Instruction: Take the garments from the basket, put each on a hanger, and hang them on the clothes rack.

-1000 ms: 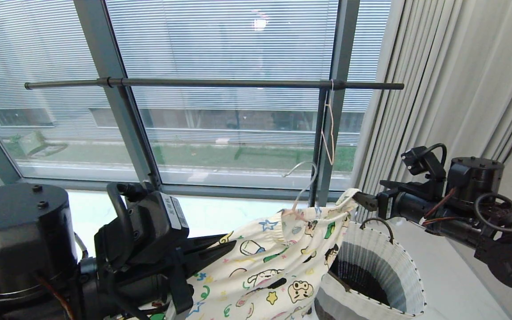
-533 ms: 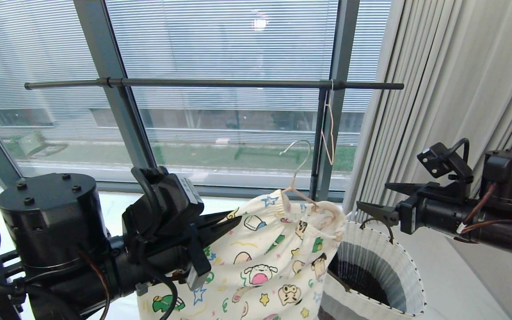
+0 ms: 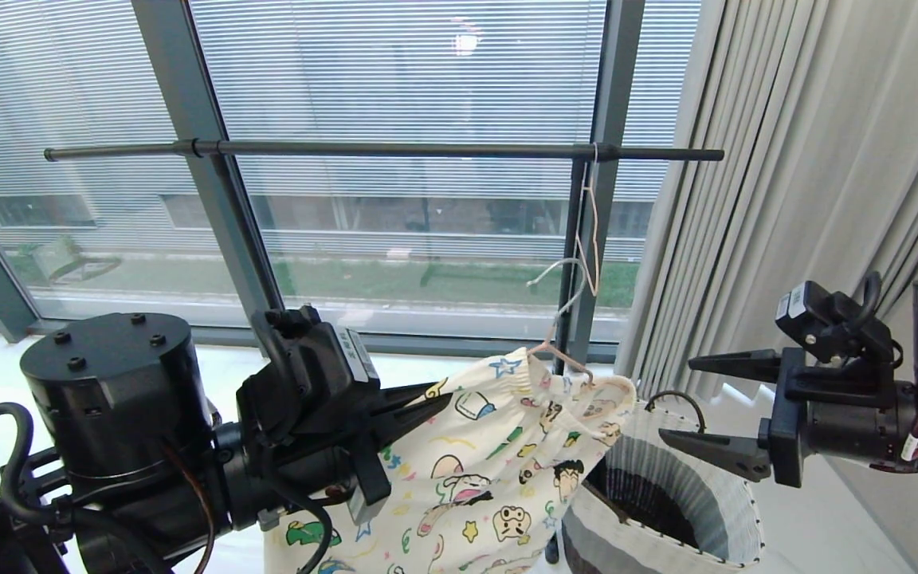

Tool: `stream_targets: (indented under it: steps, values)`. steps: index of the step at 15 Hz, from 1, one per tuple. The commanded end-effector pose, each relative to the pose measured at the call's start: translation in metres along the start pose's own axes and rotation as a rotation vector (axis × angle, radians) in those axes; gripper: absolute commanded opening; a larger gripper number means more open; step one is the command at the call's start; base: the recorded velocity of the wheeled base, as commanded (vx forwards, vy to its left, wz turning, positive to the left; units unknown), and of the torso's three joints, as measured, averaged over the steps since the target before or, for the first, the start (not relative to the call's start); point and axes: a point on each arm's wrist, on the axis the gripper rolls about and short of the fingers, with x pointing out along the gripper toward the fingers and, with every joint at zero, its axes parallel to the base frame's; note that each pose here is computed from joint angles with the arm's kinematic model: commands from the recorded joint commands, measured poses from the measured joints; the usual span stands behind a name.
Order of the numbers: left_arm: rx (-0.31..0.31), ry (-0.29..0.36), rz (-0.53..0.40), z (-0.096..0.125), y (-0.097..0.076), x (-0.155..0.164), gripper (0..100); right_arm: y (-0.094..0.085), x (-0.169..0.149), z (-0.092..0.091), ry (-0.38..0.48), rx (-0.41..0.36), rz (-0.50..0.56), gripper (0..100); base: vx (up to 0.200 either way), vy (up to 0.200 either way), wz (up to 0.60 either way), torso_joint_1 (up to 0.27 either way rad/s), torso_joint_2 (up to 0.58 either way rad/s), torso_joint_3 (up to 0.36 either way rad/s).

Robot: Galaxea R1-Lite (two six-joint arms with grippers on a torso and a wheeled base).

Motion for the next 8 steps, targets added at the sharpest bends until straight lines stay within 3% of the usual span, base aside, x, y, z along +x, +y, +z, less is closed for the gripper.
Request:
stream_targets:
  steps: [1, 4, 8]
  values:
    - [0.011, -0.005, -0.019, -0.001, -0.001, 0.000, 0, -0.004, 0.013, -0.003, 0.031, -0.051, 0.064, 100, 0.000, 0.000, 0.00, 0.000, 0.00, 0.000]
    - [0.029, -0.015, -0.054, -0.003, -0.004, -0.003, 0, -0.004, 0.047, -0.003, 0.064, -0.171, 0.193, 100, 0.000, 0.000, 0.00, 0.000, 0.00, 0.000]
    - [0.045, -0.053, -0.050, -0.001, -0.007, -0.002, 0, -0.006, 0.078, 0.001, 0.077, -0.189, 0.240, 100, 0.000, 0.000, 0.00, 0.000, 0.00, 0.000]
